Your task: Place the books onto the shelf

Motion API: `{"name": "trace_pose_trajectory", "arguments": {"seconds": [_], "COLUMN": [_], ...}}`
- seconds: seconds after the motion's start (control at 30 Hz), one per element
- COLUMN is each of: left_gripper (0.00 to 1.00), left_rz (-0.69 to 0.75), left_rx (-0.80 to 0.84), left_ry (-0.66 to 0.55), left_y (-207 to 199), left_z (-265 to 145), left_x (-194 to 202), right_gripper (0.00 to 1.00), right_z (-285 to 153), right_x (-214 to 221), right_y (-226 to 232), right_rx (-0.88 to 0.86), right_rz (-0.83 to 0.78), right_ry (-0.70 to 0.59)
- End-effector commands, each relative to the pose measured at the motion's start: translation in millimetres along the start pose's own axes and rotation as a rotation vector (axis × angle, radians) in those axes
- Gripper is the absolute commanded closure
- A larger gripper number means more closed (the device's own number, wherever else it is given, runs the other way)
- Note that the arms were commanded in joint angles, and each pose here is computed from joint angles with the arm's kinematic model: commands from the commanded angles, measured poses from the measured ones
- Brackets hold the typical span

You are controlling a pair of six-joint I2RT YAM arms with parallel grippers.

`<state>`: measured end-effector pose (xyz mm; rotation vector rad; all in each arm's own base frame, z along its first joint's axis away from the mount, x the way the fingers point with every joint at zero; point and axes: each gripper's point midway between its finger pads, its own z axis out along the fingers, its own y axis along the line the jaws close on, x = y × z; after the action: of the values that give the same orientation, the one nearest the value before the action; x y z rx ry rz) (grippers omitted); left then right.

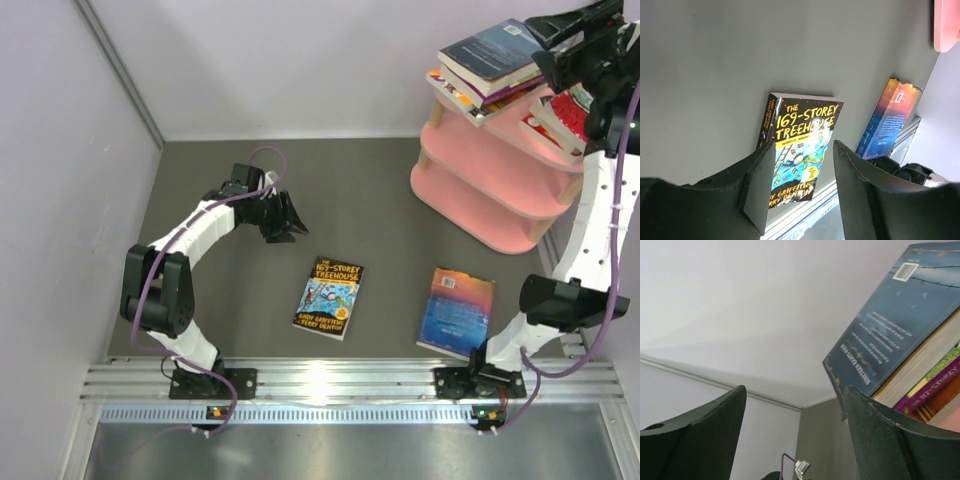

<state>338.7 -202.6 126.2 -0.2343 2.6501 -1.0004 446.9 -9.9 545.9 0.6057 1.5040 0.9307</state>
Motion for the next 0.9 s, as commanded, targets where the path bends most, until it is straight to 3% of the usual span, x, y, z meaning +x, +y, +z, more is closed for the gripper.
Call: {"name": "trace_pose_trajectory", "arguments": {"seconds": [0.0,0.13,0.23,0.3,0.33,0.37,0.43,0.53,0.73,0.87], "left_gripper": [0.45,0.45,0.45,0.44,0.44,0.42,0.41,0.39,0.38,0.37], "left_rz": [0.04,0.039,0.027,0.02,0.003,0.006,-0.006,-0.022,-0.07,-0.064], "left_rx": [0.045,0.035,-0.007,-0.038,-0.059,-0.064,-0.081,-0.097,-0.097,-0.092], "left_ry": [-0.041,-0.03,-0.006,0.001,0.022,0.017,0.032,0.045,0.106,0.15], "left_y": [-15,-11,2,11,22,24,35,46,64,67], "left_z": [-6,-4,0,1,5,4,5,7,20,31], "left_x": [-16,-14,-5,2,13,16,29,45,83,106], "right_gripper": [0.22,0.19,0.17,0.13,0.12,0.11,0.08,0.01,0.0,0.0], "right_z": [-44,-59,-59,-57,-58,-64,-80,-116,-160,-166], "right_x": [-16,1,60,125,158,218,284,382,460,496], "right_y": [66,99,95,83,70,43,15,-87,-187,-216], "right_rx": [-0.152,-0.32,-0.347,-0.305,-0.273,-0.181,-0.107,0.117,0.306,0.33], "right_rz": [-0.105,-0.127,-0.101,-0.203,-0.278,-0.264,-0.256,-0.197,-0.133,-0.096], "right_ry": [-0.079,-0.038,0.146,0.28,0.353,0.496,0.644,0.863,1.052,1.119]}}
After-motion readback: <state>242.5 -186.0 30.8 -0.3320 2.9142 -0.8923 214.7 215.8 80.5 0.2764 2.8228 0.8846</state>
